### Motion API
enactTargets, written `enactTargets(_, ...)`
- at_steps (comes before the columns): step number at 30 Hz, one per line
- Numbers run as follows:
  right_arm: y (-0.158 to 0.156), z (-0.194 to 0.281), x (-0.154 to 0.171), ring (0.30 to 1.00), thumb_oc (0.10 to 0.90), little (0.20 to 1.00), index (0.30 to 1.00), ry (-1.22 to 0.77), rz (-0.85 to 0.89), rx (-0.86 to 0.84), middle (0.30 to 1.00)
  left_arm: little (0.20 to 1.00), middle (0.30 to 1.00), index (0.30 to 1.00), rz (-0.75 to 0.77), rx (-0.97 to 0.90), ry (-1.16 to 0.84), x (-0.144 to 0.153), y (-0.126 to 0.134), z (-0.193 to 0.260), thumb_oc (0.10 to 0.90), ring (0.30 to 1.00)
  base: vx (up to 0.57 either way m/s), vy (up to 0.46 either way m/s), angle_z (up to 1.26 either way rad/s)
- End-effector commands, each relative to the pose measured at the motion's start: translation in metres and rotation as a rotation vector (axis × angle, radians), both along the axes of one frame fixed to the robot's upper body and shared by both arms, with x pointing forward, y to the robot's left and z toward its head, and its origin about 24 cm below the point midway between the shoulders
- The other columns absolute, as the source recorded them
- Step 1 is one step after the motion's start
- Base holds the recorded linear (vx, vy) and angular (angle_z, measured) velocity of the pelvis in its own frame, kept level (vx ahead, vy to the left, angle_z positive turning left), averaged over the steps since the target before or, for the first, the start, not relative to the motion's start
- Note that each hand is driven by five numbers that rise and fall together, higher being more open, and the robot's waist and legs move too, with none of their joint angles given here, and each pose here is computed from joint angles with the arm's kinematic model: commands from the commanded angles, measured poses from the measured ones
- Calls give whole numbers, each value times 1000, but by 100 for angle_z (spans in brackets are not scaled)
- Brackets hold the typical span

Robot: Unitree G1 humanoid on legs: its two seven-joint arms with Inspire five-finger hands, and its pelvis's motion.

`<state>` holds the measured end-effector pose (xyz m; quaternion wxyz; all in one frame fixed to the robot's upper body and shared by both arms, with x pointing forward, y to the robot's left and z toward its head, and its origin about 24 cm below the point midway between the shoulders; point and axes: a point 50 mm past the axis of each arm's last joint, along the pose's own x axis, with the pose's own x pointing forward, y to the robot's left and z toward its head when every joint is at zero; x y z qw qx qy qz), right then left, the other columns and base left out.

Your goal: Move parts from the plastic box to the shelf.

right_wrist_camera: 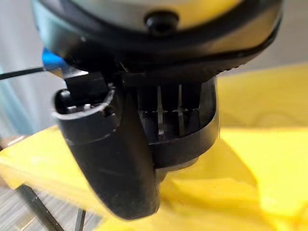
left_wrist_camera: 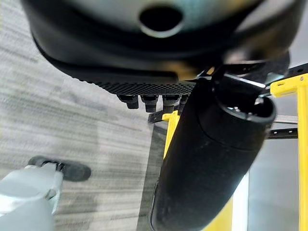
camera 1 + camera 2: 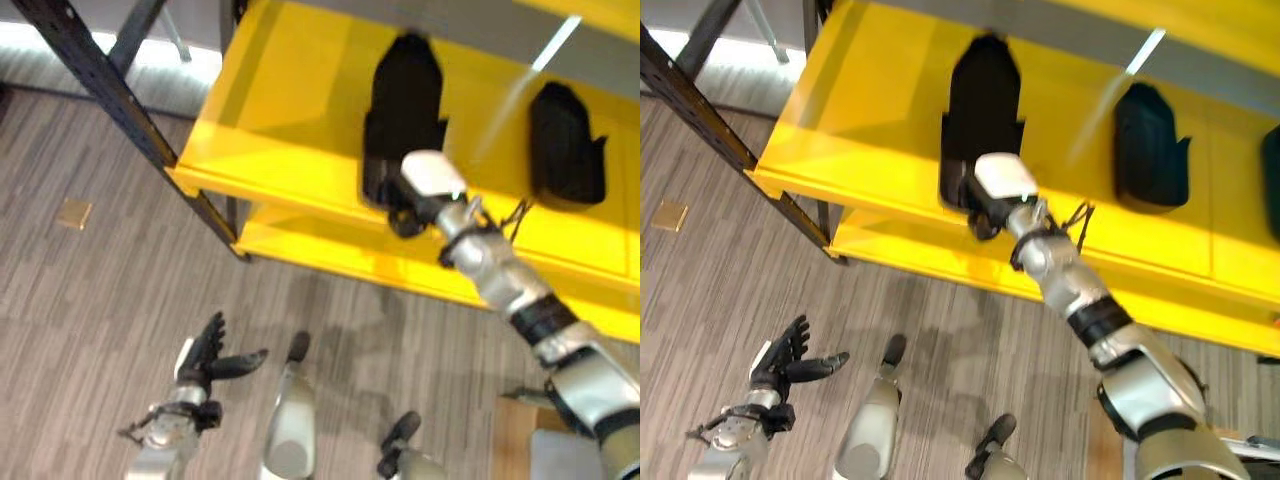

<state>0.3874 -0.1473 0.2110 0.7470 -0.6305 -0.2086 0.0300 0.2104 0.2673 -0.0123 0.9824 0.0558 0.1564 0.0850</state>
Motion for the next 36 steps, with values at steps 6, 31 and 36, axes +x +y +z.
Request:
enactTargets(6,1,101,-2,300,400,300,300,-359,-24,28,300,1000,1000,1000,-52,-10,-152,11,-8,25,900,1000,27,5,9)
enactTargets(31,-11,112,1,300,400,300,300,-363,-72,86,300,1000,1000,1000,-68,-30,-177,20,-16,29,900,1000,-5,5,1)
enactTargets(36,-12,105,2,300,400,300,300,-345,-74,80,300,1000,1000,1000,-69,-29,-171,19,-15,27,900,1000,-1,0,-1)
